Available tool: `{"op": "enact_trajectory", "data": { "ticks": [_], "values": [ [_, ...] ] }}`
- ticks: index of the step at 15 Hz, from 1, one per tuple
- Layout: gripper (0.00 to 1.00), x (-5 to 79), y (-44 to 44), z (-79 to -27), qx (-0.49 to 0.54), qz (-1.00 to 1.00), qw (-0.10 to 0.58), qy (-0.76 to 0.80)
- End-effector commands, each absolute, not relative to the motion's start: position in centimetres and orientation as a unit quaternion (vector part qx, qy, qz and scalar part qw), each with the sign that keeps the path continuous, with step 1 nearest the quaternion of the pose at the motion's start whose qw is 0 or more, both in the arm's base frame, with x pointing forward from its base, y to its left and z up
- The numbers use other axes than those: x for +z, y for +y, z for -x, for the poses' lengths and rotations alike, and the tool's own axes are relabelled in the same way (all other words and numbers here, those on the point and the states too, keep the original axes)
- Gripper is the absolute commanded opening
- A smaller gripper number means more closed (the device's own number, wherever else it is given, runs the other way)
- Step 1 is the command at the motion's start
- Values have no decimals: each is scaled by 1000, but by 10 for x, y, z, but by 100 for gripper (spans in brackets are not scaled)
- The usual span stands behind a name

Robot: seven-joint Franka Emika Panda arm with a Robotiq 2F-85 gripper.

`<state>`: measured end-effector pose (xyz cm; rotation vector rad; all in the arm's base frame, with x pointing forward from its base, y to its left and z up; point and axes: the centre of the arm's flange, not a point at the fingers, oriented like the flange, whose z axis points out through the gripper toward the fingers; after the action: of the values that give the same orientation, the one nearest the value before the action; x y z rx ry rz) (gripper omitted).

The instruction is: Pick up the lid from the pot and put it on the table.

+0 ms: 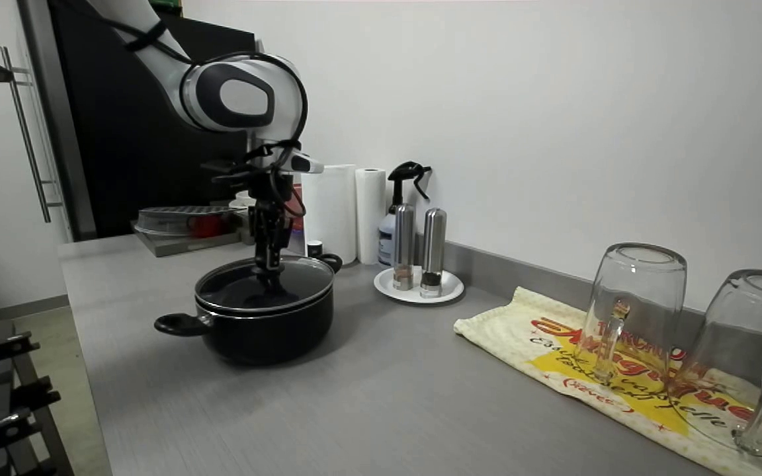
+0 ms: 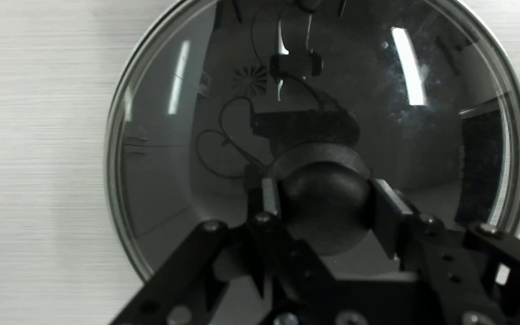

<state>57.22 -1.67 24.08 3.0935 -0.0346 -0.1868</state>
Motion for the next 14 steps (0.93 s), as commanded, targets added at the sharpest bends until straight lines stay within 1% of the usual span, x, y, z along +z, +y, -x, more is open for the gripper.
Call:
{"op": "enact_trajectory", "data": {
  "ticks": [1,4,8,14],
  "values": [
    [25,260,2,-559,-57,-998,2,10],
    [25,281,29,-547,-48,-998,-7,41],
    [25,318,87,-523,-20,-994,-12,108],
    [25,321,200,-467,-8,-975,-4,221]
  ]
}}
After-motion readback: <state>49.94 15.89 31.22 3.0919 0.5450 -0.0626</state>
